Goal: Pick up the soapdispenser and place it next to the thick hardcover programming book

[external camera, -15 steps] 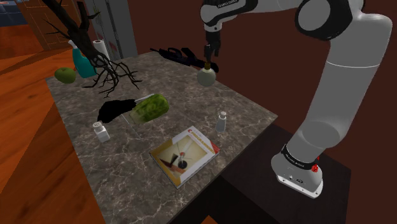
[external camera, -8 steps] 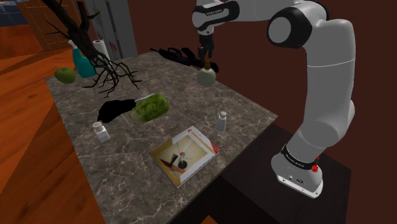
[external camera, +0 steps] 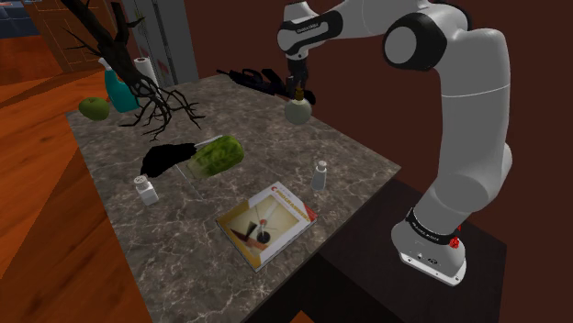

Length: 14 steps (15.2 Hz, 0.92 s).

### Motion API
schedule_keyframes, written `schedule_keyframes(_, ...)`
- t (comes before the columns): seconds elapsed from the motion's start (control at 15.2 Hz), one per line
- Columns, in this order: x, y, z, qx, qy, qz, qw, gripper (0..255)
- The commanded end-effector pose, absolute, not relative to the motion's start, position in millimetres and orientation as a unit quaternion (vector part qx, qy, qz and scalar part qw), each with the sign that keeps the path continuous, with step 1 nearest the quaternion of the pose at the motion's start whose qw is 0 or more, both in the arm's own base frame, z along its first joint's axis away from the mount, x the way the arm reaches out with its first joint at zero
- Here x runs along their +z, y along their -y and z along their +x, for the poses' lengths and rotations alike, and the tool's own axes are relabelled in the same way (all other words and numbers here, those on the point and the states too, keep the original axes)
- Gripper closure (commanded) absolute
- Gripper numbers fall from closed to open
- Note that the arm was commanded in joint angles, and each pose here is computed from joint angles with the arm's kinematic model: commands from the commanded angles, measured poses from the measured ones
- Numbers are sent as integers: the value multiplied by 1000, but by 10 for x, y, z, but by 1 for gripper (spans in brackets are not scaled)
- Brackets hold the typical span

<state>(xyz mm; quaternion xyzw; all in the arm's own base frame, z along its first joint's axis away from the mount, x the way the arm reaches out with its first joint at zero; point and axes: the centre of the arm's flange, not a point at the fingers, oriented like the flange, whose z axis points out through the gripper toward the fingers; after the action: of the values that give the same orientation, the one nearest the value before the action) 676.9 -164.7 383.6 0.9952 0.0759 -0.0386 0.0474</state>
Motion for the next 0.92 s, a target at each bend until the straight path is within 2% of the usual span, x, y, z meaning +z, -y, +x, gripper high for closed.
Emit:
schedule_keyframes(0.0,3826,1650,6768,-38,-76,995,47,0)
schedule_keyframes(0.26,3827,1650,6768,-38,-76,995,47,0)
schedule_keyframes(0.33,3827,1650,6768,-38,-76,995,47,255)
schedule_keyframes(0.86,3827,1652,6768,-38,-76,995,47,255)
